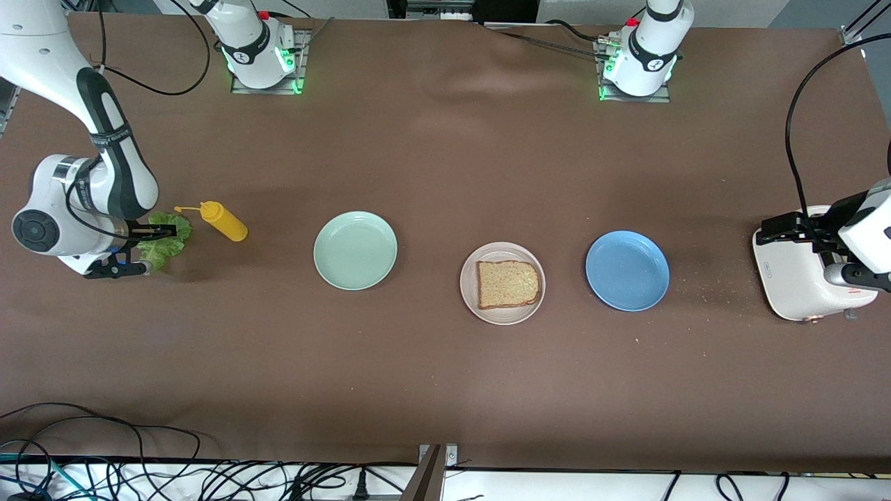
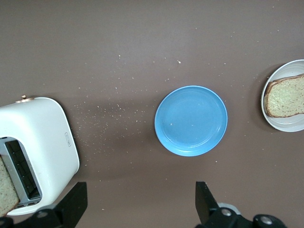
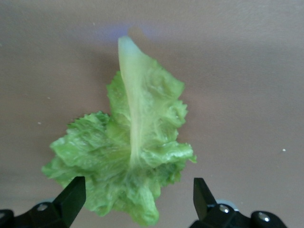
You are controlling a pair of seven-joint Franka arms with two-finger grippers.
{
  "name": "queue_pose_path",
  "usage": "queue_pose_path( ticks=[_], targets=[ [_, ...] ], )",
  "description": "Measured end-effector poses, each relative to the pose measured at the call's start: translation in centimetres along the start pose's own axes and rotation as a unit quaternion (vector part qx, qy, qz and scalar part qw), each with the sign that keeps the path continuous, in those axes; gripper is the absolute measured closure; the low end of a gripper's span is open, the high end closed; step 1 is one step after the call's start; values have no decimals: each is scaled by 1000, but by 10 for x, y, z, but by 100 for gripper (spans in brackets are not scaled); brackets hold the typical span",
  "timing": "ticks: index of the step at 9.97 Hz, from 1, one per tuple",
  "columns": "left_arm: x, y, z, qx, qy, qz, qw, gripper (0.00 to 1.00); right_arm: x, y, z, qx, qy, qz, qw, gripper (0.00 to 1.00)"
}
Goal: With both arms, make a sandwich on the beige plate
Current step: 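Lower the right gripper onto the green lettuce leaf and grasp it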
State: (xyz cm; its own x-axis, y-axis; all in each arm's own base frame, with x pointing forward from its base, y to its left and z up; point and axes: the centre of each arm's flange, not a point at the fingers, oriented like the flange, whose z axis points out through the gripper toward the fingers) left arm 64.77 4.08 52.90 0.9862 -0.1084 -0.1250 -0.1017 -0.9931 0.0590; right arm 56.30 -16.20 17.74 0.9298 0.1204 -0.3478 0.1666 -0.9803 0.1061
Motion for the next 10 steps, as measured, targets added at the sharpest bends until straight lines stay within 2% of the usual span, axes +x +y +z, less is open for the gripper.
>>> queue_pose_path(
  ticks=[1, 3, 5, 8, 9, 10],
  targets=[
    [-2, -1, 2, 0, 6, -1, 1000, 0, 1, -1, 5, -1, -2, -6, 1000, 0],
    [-11, -1, 9, 10, 16, 4, 1000, 0, 2, -1, 7, -1, -2, -9, 1000, 13],
    [-15, 12, 16, 19, 11, 19, 1000, 0, 2, -2, 6, -1, -1, -10, 1000, 45],
    [-15, 17, 18, 22, 18, 24, 999, 0, 3, -1, 3, -3, 1, -9, 1000, 83],
    [-16, 16, 15, 22, 21, 24, 999, 0, 3, 0, 3, -3, 2, -9, 1000, 91],
    [-17, 16, 12, 22, 24, 23, 999, 0, 3, 0, 0, -4, 4, -8, 1000, 91]
  ],
)
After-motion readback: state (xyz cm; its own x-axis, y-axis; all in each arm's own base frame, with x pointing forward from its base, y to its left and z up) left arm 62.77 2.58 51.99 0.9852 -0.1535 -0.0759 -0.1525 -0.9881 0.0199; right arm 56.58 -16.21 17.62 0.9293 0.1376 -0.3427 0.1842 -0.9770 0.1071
